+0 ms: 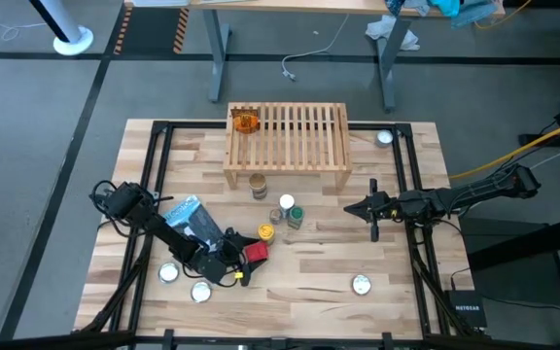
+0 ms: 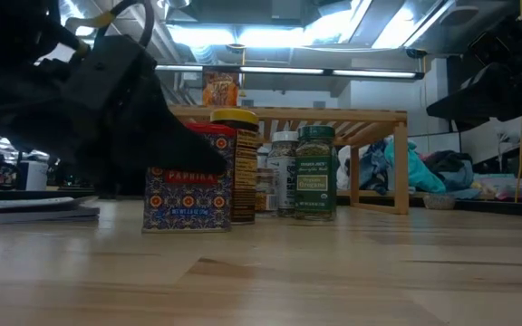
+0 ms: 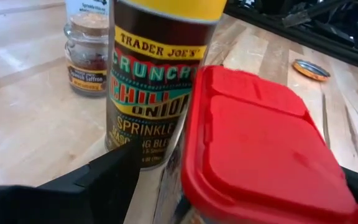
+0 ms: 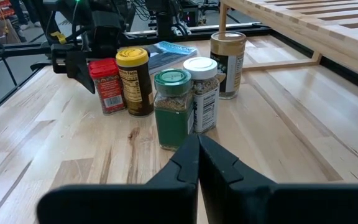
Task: Shelf spices
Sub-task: Put the red seasoning can on the shelf
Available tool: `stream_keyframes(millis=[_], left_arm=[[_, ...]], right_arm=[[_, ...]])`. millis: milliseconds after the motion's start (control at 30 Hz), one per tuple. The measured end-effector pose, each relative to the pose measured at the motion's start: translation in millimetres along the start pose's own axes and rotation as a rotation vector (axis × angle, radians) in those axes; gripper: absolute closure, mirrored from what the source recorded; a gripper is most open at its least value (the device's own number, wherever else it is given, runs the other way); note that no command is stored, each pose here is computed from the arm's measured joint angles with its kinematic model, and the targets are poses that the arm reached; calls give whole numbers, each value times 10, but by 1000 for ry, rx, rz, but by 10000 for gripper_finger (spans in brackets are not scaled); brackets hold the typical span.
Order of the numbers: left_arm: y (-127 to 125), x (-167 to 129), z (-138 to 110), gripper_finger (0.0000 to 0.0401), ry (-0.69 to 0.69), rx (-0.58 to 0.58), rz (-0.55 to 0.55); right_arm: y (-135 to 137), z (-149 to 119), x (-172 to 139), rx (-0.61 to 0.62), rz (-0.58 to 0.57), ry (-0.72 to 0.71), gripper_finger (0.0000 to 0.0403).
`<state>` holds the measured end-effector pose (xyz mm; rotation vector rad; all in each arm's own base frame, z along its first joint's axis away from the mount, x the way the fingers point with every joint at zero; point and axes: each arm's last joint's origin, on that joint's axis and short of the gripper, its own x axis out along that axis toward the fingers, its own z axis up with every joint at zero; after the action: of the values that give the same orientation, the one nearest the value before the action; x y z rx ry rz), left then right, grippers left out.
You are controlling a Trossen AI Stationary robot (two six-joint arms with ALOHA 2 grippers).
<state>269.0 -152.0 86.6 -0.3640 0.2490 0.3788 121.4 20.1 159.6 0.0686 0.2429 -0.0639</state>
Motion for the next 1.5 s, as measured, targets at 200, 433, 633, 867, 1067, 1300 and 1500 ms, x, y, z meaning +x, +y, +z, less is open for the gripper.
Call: stream_keyframes(millis=[200, 433, 633, 867, 1067, 1300, 1500], left_arm=[[14, 15, 5, 67, 1, -24, 8], [10, 15, 11, 67, -3, -45, 4], [23, 32, 20, 68, -4, -85, 10], [32, 42, 25, 103, -5, -122, 14], [30, 32, 14, 162, 0, -114, 14], [36, 31, 7, 229, 0, -128, 25], [4, -8, -15, 229, 7, -127, 7]], right_arm=[[0, 0, 0, 0, 0, 0, 395], [0, 0, 0, 0, 0, 0, 395], [0, 0, 0, 0, 0, 0, 395], [0, 0, 0, 0, 0, 0, 395], [0, 0, 0, 0, 0, 0, 395], [0, 0, 0, 0, 0, 0, 395], [0, 0, 0, 0, 0, 0, 395]])
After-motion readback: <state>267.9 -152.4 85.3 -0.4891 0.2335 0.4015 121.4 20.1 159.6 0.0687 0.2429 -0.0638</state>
